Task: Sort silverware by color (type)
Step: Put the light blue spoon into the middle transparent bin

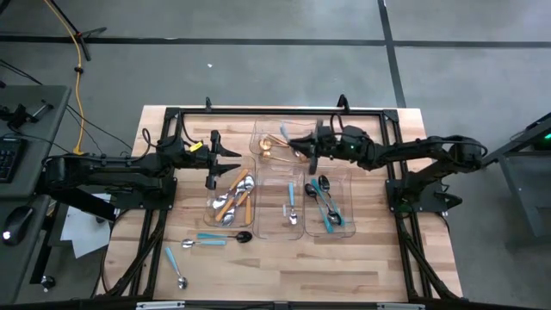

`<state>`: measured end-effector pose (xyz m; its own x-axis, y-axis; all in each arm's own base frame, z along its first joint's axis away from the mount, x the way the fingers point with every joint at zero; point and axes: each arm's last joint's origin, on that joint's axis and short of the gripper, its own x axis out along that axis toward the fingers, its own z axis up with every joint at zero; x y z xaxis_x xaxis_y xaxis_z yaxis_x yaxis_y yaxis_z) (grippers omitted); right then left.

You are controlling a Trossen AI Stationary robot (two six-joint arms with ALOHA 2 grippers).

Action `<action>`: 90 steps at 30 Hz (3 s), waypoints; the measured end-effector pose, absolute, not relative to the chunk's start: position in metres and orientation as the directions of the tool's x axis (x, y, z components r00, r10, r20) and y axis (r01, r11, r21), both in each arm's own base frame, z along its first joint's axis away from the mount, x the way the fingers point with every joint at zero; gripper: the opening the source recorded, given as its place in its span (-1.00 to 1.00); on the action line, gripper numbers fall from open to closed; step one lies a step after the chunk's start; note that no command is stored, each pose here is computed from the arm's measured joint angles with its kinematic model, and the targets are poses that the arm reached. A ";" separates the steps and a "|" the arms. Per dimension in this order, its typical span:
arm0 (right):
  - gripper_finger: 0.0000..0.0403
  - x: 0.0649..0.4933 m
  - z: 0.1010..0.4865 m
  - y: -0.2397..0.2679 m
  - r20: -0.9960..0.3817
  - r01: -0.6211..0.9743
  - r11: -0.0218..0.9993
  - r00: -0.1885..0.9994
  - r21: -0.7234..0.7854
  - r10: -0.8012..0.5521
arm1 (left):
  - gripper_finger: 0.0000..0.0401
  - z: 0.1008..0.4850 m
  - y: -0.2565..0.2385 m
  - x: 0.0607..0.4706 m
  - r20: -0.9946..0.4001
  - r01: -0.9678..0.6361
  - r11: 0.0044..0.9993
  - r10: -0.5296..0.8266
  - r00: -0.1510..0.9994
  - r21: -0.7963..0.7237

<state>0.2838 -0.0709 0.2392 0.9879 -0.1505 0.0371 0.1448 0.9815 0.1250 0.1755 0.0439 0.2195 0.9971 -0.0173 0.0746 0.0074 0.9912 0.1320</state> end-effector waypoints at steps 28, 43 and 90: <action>-0.91 0.360 0.201 0.001 -0.600 -0.416 0.905 0.703 0.087 0.381 | -0.35 0.223 0.044 0.175 0.113 -0.007 0.983 -0.015 0.993 0.185; -0.90 0.376 0.181 -0.004 -0.680 -0.330 0.941 0.672 0.078 0.292 | -0.35 0.222 0.044 0.175 0.104 -0.005 0.983 -0.014 0.995 0.182; -0.41 0.364 0.232 -0.014 -0.685 -0.080 0.977 0.724 -0.197 -0.079 | -0.35 0.223 0.044 0.175 0.108 -0.007 0.980 -0.015 0.994 0.201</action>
